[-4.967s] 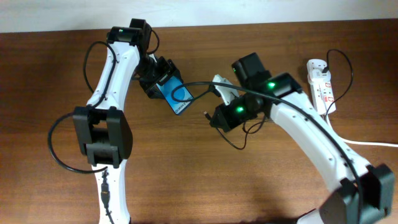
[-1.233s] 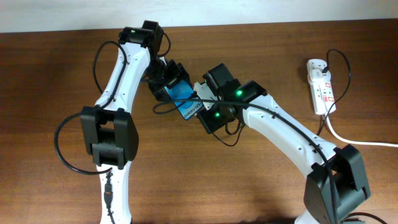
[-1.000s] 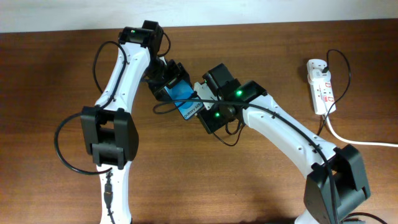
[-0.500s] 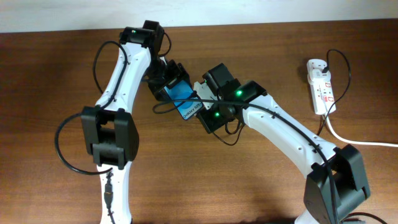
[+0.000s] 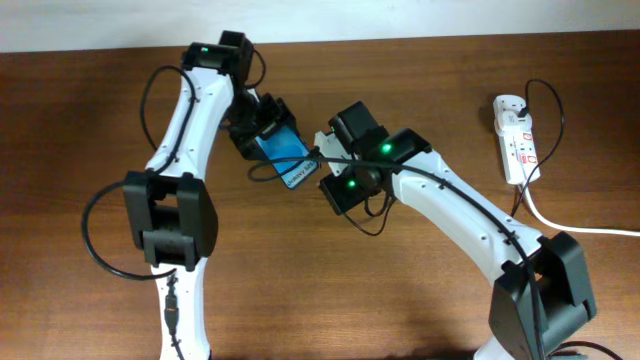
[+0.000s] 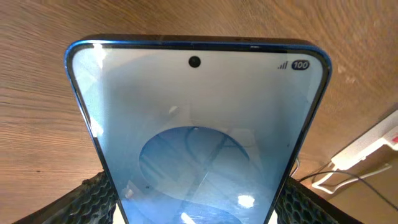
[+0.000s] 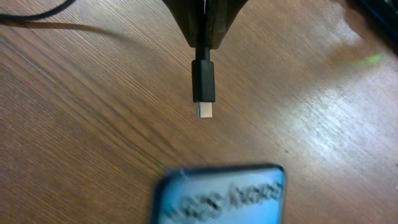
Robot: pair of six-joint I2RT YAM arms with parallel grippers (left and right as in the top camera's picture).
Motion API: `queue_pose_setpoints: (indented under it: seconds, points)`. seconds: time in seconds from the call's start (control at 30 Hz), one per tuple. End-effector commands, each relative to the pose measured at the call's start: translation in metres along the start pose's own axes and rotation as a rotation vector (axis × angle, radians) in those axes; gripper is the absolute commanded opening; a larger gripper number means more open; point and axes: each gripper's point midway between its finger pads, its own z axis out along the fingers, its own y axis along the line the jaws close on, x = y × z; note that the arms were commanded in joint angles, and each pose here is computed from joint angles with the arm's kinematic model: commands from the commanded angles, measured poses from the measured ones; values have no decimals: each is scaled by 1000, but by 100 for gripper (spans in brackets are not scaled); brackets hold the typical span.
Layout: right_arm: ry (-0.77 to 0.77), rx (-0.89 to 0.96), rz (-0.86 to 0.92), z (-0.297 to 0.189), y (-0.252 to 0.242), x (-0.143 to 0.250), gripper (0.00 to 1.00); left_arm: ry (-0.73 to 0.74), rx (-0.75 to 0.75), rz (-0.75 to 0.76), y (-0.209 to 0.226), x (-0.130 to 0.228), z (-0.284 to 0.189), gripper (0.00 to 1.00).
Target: Plug charger to phone and switch on socket
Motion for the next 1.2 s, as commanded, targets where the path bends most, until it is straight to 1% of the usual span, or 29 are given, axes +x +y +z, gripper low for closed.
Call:
queue_pose_setpoints:
  seconds: [0.0, 0.1, 0.2, 0.23, 0.33, 0.4, 0.47, 0.5, 0.53, 0.57, 0.63, 0.67, 0.7, 0.83, 0.93, 1.03, 1.17]
  points:
    - [-36, 14, 65, -12, -15, -9, 4, -40, 42, 32, -7, 2, -25, 0]
    - [-61, 35, 107, -18, -36, -13, 4, -39, 41, 32, -7, 2, -25, 0]
    - [-95, 147, 192, -20, -79, -18, 4, -33, 36, 29, -6, 4, -25, 0]
    - [-98, 169, 213, -17, -92, -18, 4, -32, 35, 28, -5, 4, -25, 0]
    - [-76, 175, 256, -6, -112, -14, 5, -26, 29, 24, -4, 6, -25, 0]
    - [-48, 178, 279, 4, -122, -8, 15, -33, 9, 25, -1, 6, -24, 0]
    - [-27, 178, 292, 11, -126, -4, 29, -42, -10, 27, 1, 6, -23, 0]
    - [-24, 179, 313, 14, -128, -3, 45, -42, -10, 29, 0, 6, -23, 0]
    - [-32, 177, 330, 13, -129, -5, 56, -43, -9, 31, -1, 6, -22, 0]
    - [-39, 177, 348, 12, -130, -6, 59, -44, -8, 32, -1, 6, -22, 0]
    - [-66, 129, 413, 7, -127, -14, 70, -46, -6, 0, -2, 6, -22, 0]
    - [-87, 65, 441, 3, -119, -22, 84, -49, -2, -29, -2, 5, -22, 0]
    - [-99, 36, 463, 0, -116, -27, 91, -49, -2, -51, -2, 5, -22, 0]
    - [-157, -12, 530, -23, -107, -52, 95, -46, 3, -137, -3, 5, -22, 0]
    - [-201, 23, 521, -38, -111, -66, 96, -46, 3, -138, -2, 5, -22, 0]
    - [-199, 137, 526, -44, -126, -62, 98, -43, 6, -138, -3, 6, -22, 0]
    - [-129, 416, 525, -51, -160, -33, 99, -33, 17, -139, -5, 7, -22, 0]
